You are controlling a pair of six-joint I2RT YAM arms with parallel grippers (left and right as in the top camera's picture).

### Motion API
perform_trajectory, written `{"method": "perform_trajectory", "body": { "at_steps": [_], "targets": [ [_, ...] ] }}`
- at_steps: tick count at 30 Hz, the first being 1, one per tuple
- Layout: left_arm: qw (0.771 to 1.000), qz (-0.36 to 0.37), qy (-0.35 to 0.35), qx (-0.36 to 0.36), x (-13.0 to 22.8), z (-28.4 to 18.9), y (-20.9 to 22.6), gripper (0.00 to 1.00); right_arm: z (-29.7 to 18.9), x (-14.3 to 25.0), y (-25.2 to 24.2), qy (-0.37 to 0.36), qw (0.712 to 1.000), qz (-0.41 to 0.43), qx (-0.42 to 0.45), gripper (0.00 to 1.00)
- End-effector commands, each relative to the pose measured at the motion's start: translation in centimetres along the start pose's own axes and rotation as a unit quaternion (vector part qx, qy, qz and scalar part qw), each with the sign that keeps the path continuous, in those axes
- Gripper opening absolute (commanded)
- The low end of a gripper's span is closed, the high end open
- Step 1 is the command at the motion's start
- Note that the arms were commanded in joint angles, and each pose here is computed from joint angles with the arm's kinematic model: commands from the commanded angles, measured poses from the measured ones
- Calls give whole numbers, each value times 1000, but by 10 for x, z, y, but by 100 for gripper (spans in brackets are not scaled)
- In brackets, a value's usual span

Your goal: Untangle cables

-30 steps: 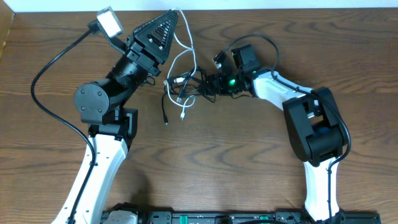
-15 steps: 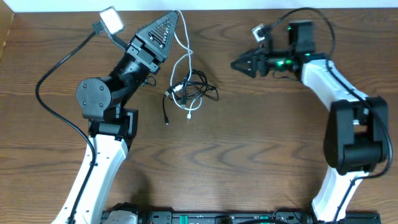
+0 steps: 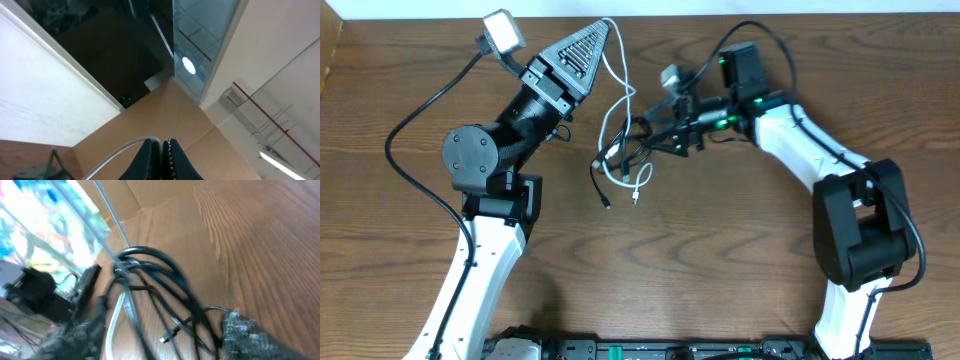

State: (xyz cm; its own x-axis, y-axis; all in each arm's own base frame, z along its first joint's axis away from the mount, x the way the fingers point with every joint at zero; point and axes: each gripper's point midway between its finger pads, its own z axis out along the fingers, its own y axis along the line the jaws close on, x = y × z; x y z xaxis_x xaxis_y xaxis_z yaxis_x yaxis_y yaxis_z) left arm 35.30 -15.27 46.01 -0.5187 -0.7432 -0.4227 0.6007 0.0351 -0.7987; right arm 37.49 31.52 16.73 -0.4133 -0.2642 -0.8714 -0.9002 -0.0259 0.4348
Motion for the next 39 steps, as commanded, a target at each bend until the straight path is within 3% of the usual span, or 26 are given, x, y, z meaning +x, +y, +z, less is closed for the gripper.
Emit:
{"method": "perform_trajectory", "body": {
  "at_steps": [1, 9, 11, 12, 16, 19, 27, 36, 39],
  "targets": [
    [1000, -2, 8, 25, -2, 2, -23, 7, 10, 10, -16, 29, 998, -18, 49, 60],
    [1000, -14, 11, 25, -1, 1, -24, 8, 37, 20, -26, 72, 991, -43, 109, 48],
    [999, -18, 11, 26, -1, 1, -24, 7, 41, 21, -28, 80, 988, -48, 123, 37],
    [999, -17, 11, 27, -1, 1, -24, 8, 41, 23, -33, 86, 985, -48, 139, 22],
    [999, -13, 4, 34, -4, 1, -28, 7, 23, 27, -73, 87, 958, 47, 271, 1],
    [999, -2, -22, 46, -14, 0, -35, 7, -5, 30, -101, 60, 921, 135, 360, 1],
    [993, 44, -102, 45, -69, -17, -50, 7, -64, 67, -128, 35, 848, 280, 449, 1],
    [991, 59, -121, 26, -90, -27, -47, 7, -99, 91, -134, 45, 819, 324, 472, 1],
    [994, 43, -96, 0, -82, -24, -32, 7, -99, 93, -133, 54, 824, 316, 468, 9]
  ]
}}
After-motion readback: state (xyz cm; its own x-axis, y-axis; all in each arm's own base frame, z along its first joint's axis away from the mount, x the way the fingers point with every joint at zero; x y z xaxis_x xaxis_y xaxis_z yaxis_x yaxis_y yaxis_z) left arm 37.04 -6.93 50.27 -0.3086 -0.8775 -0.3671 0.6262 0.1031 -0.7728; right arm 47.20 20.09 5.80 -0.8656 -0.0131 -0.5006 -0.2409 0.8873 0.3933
